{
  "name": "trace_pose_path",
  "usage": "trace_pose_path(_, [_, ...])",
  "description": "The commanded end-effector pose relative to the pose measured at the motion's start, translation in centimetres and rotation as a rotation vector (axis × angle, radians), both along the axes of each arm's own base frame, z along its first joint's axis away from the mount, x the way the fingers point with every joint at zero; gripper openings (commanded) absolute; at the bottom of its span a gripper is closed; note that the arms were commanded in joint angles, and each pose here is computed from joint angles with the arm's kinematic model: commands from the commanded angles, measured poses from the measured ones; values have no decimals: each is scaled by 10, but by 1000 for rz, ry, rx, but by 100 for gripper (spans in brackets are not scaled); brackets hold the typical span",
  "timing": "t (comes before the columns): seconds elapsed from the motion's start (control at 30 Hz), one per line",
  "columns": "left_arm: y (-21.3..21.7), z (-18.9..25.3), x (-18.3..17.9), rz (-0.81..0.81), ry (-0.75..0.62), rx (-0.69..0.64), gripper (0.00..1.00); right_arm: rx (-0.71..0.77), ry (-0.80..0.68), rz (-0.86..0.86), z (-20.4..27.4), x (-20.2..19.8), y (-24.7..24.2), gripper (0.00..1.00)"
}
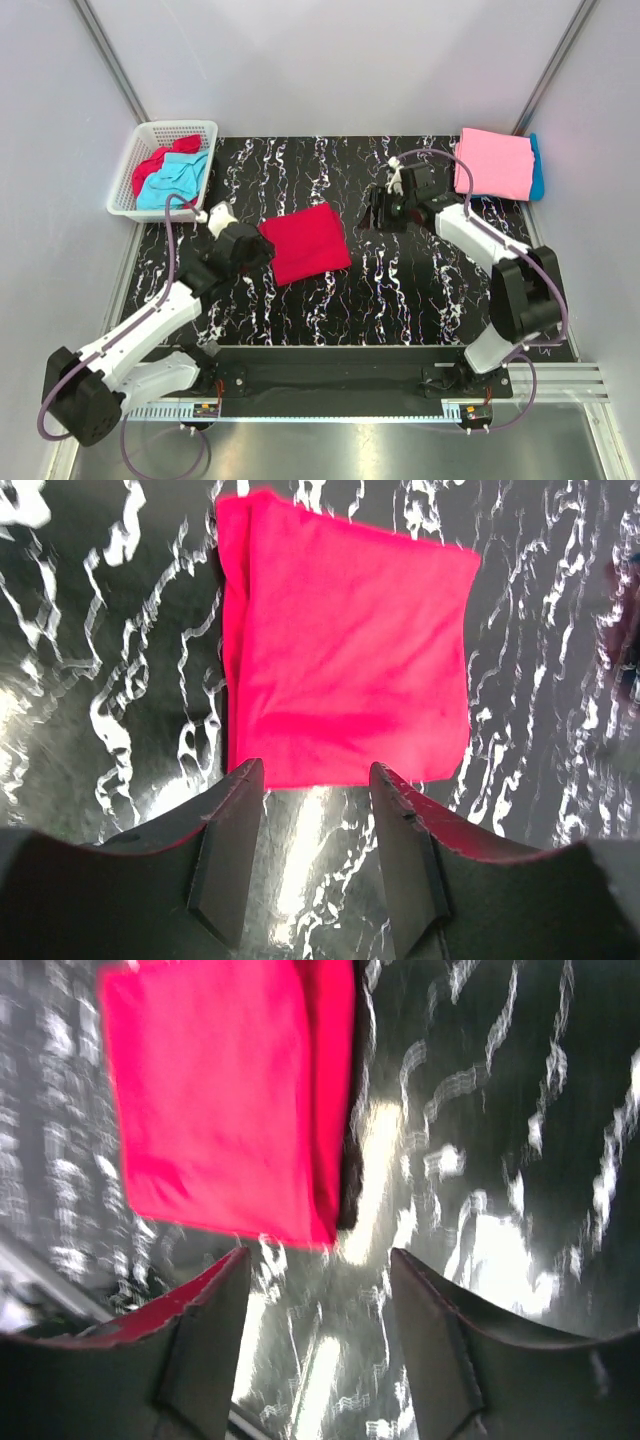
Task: Fold and stack the t-shirts
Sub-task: Neatly place the folded tshirt to the corner
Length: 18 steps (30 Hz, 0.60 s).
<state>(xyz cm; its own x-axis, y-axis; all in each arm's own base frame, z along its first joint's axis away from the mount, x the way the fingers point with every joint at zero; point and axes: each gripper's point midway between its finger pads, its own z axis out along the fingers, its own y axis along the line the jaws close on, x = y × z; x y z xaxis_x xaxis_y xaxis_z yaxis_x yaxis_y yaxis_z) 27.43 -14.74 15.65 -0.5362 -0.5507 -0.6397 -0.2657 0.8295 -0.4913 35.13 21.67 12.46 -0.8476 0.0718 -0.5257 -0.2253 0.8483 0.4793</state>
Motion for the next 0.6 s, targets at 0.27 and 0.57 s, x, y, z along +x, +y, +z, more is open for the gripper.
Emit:
trace_pose_path(0.27, [-24, 9, -9, -117, -57, -194, 54, 359, 39, 245, -19, 78, 37, 59])
trace_pose_path(0.57, [-20, 17, -7, -141, -49, -181, 56, 396, 94, 308, -53, 89, 48, 68])
